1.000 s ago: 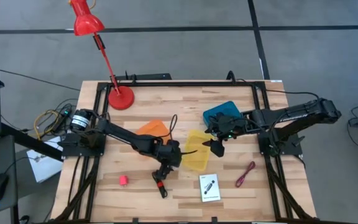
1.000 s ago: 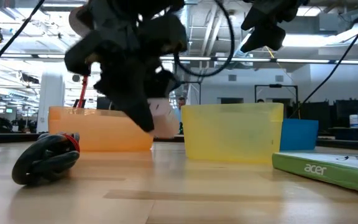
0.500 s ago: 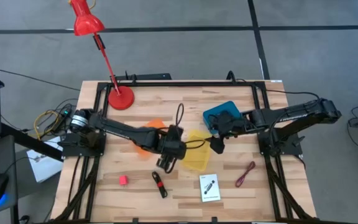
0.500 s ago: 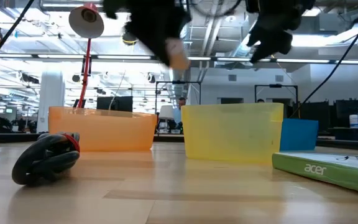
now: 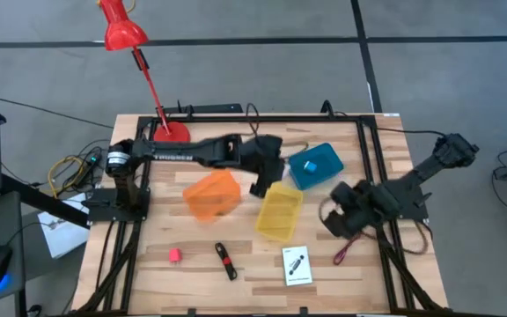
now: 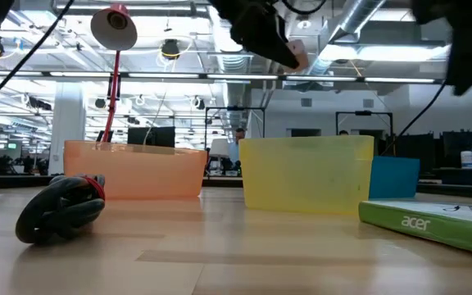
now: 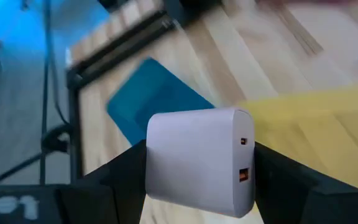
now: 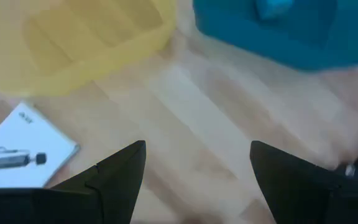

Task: Pick and place items into bin
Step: Put the white charger adapter into the blue bin

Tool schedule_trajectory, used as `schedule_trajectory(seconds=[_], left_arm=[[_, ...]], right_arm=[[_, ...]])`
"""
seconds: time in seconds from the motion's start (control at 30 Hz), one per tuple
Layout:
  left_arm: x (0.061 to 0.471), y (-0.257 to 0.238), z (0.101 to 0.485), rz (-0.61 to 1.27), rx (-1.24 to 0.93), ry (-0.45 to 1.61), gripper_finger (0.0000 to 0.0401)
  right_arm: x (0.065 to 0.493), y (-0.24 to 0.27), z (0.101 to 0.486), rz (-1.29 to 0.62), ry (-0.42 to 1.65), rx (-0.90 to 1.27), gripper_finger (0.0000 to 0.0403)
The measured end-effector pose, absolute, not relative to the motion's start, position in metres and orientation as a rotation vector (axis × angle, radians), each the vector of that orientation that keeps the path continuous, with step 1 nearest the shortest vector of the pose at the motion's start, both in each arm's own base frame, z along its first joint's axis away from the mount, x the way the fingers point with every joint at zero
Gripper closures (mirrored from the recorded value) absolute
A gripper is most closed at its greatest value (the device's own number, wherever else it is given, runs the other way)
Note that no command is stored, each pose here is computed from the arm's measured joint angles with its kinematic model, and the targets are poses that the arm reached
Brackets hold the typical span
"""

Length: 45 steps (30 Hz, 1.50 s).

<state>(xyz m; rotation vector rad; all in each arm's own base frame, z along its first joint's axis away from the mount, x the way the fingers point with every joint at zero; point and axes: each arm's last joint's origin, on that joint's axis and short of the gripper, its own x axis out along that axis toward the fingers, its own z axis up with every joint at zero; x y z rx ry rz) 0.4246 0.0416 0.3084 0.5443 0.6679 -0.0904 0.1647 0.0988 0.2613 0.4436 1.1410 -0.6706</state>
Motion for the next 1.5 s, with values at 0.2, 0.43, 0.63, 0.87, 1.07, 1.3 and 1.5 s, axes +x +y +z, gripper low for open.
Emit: schedule_trajectory(seconds=[0.2, 0.43, 0.63, 0.87, 1.07, 1.3, 1.5], left_arm=[[0.440, 0.085, 0.291, -0.120, 0.464, 0.565, 0.0178], [0.481, 0.107, 0.256, -0.173, 0.428, 0.496, 0.0177], [0.522, 0.120, 0.228, -0.143, 0.334, 0.488, 0.0177], [0.541, 0.123, 0.181, -0.153, 0.292, 0.594, 0.0177], [0.537, 0.122, 0.176, -0.173, 0.297, 0.674, 0.0177], [0.534, 0.121, 0.172, -0.220, 0.355, 0.714, 0.0176], [0.536, 0.121, 0.174, -0.214, 0.368, 0.687, 0.0152]], right_arm=[[0.128, 0.104, 0.263, -0.954, 1.144, 0.459, 0.0117], [0.115, 0.109, 0.273, -0.833, 0.999, 0.577, 0.0117], [0.112, 0.104, 0.278, -0.813, 0.921, 0.572, 0.0117], [0.113, 0.105, 0.278, -0.798, 0.934, 0.544, 0.0117], [0.113, 0.105, 0.278, -0.787, 0.942, 0.528, 0.0117], [0.113, 0.105, 0.278, -0.786, 0.942, 0.529, 0.0117], [0.113, 0.105, 0.278, -0.782, 0.943, 0.535, 0.0117]])
